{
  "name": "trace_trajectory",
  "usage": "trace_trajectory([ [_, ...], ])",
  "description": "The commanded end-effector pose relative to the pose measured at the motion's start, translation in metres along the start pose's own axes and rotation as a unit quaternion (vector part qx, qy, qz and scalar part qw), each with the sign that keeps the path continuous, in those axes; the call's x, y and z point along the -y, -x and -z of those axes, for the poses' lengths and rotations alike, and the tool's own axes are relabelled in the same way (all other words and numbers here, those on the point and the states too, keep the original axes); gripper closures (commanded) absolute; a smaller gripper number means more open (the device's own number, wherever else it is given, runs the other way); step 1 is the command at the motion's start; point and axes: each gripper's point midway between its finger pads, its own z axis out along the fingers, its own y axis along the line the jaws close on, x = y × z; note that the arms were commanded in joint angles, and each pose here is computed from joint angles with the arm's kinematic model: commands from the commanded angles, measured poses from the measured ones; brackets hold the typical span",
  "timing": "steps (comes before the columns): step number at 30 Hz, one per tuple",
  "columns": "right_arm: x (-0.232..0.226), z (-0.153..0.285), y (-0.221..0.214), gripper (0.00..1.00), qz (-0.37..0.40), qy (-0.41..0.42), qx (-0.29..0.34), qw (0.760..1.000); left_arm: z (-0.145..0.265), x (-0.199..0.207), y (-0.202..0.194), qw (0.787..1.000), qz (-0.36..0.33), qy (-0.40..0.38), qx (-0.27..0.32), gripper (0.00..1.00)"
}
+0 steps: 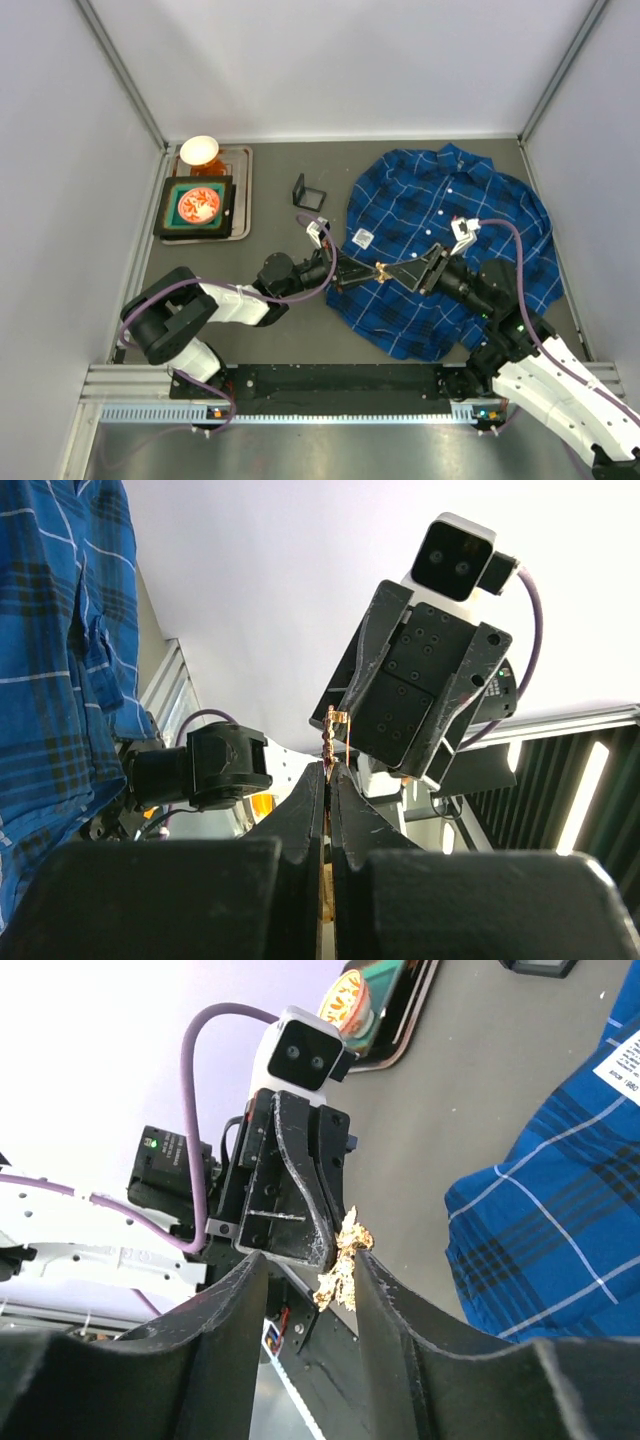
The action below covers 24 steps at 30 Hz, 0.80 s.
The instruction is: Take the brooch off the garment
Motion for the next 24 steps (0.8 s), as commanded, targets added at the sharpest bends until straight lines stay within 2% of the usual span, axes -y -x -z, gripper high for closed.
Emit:
trace_trajectory([
  [1, -0.025, 0.001, 0.011, 0.62, -0.015, 0.067, 0.030, 0.997, 0.007, 0.070, -0.001, 0.988, -0.058, -0.145, 0.003, 1.00],
  [6, -0.024, 0.005, 0.010, 0.66, -0.015, 0.071, 0.036, 0.997, 0.009, 0.075, -0.002, 0.986, -0.059, -0.158, 0.004, 1.00],
  [15, -0.017, 0.007, 0.012, 0.68, -0.019, 0.054, 0.047, 0.997, 0.013, 0.083, -0.003, 0.981, -0.059, -0.183, 0.001, 1.00],
  [20, -0.001, 0.014, 0.013, 0.63, 0.006, -0.007, 0.041, 0.999, 0.014, 0.085, -0.005, 0.980, -0.069, -0.185, -0.001, 1.00],
  [24, 0.001, 0.010, 0.008, 0.60, -0.005, 0.001, 0.033, 0.999, 0.013, 0.089, -0.006, 0.979, -0.071, -0.191, -0.004, 1.00],
])
